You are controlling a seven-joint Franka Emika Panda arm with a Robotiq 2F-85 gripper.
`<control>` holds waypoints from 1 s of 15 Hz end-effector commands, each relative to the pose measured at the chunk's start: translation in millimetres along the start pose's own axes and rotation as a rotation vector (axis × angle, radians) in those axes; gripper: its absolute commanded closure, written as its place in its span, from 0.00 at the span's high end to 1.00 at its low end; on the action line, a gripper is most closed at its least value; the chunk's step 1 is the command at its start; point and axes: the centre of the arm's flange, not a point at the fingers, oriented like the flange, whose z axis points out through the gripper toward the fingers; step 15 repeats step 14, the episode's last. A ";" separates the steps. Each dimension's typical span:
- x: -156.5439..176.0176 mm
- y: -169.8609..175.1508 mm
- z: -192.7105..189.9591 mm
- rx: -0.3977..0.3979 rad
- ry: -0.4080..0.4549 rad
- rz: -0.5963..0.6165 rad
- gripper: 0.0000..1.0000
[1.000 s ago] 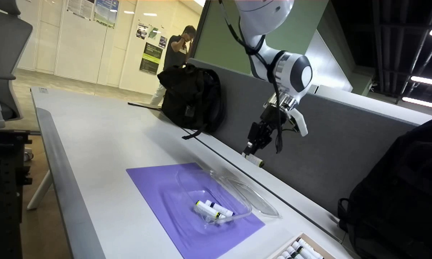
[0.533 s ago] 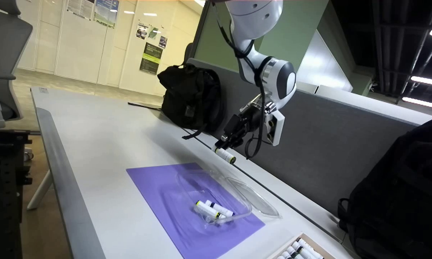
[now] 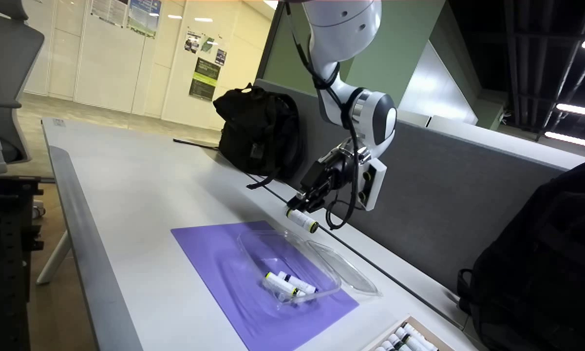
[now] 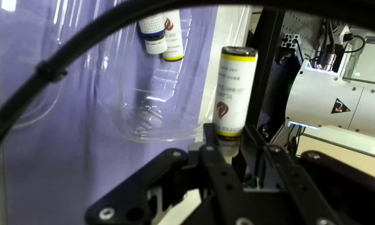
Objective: Put a bottle from the table in the clear container
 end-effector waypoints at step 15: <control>-12.8 -22.7 -40.3 -0.135 -0.063 0.027 1.00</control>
